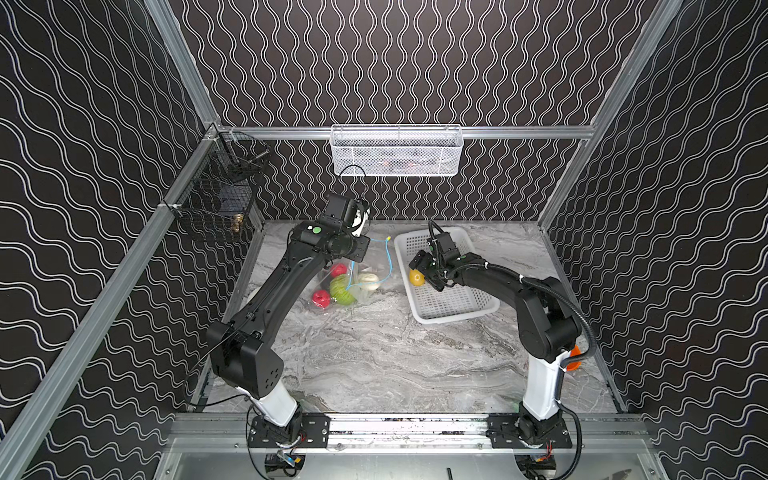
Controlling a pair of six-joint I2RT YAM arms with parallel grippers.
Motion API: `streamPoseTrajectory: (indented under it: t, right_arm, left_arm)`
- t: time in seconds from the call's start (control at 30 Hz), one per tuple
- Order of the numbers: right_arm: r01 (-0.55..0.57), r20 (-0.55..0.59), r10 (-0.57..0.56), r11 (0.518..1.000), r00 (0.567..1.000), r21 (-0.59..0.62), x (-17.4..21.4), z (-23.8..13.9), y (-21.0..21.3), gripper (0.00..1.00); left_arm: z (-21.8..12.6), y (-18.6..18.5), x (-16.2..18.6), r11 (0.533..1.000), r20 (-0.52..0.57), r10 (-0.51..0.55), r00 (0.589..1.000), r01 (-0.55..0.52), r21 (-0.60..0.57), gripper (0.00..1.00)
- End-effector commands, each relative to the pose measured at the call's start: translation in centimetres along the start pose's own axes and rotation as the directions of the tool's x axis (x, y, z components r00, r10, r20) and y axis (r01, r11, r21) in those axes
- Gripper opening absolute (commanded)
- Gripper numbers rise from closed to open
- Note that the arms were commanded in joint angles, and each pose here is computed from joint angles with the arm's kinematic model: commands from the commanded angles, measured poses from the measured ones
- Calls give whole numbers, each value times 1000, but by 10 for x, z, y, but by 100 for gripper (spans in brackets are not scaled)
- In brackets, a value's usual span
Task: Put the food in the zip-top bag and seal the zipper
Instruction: 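Lower the right gripper and grasp the yellow potato in the basket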
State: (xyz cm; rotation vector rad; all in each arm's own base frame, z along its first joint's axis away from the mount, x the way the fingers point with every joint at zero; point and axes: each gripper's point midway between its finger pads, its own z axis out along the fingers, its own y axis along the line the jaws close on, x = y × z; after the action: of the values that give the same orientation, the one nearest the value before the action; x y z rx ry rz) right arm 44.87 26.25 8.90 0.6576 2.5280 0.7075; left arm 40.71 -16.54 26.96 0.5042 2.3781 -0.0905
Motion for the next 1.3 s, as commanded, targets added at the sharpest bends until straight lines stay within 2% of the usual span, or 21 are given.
streamPoseTrajectory:
  t: [0.0,0.13,0.57,1.0,1.27]
  right_arm:
    - [-18,35,19,1000,999,-13,-9,1,7,88]
    - [-14,70,13,1000,997,25,-14,6,-1,88]
    - [7,75,-13,996,997,84,-21,25,-3,89]
    - [8,39,-12,995,999,101,-16,56,-11,92]
    - [25,54,-31,993,998,117,-21,58,-16,80]
  left_arm:
    - [0,-1,-5,1000,20,-10,1000,10,9,0]
    - [1,-3,-5,1000,18,-9,1000,8,17,0]
    - [3,-3,-6,1000,11,-12,1000,11,22,0]
    - [0,-3,-7,1000,17,-14,1000,14,22,0]
    - [1,-3,-7,1000,14,-14,1000,14,20,0]
